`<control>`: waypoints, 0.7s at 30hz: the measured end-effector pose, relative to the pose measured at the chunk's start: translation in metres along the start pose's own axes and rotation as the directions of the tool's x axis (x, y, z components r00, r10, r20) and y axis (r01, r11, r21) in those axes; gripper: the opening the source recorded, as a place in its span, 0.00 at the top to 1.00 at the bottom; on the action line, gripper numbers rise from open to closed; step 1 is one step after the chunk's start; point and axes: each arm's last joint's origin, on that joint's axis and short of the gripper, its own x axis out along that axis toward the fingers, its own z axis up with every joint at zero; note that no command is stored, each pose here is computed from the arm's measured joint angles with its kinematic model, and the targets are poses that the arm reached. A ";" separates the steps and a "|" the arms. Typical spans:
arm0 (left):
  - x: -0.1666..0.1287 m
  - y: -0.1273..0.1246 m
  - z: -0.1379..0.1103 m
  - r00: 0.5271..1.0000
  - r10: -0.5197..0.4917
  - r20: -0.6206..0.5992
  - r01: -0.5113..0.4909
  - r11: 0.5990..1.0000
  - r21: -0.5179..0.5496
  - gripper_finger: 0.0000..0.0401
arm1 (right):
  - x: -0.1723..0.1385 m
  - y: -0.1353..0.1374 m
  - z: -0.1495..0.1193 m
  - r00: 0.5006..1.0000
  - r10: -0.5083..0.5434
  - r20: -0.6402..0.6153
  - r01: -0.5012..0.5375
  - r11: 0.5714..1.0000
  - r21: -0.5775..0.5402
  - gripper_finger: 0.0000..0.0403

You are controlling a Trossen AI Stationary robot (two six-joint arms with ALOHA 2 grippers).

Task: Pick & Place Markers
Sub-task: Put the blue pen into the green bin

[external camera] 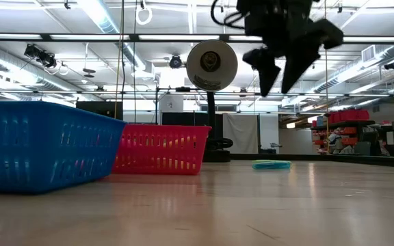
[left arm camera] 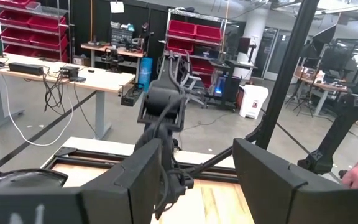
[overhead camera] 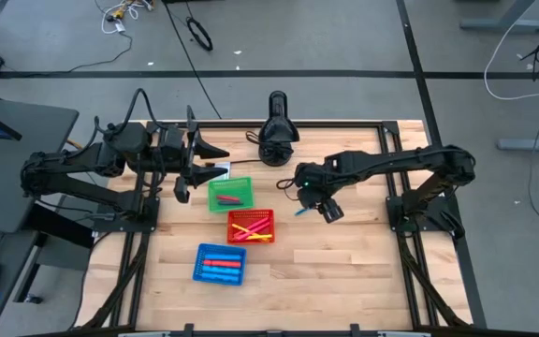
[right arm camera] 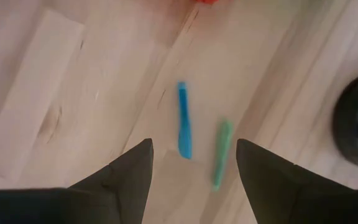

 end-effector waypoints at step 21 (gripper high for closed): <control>0.000 0.000 -0.002 1.000 0.002 -0.016 -0.002 1.000 0.000 0.49 | 0.091 -0.004 -0.014 0.991 0.069 -0.111 -0.078 0.994 -0.077 0.42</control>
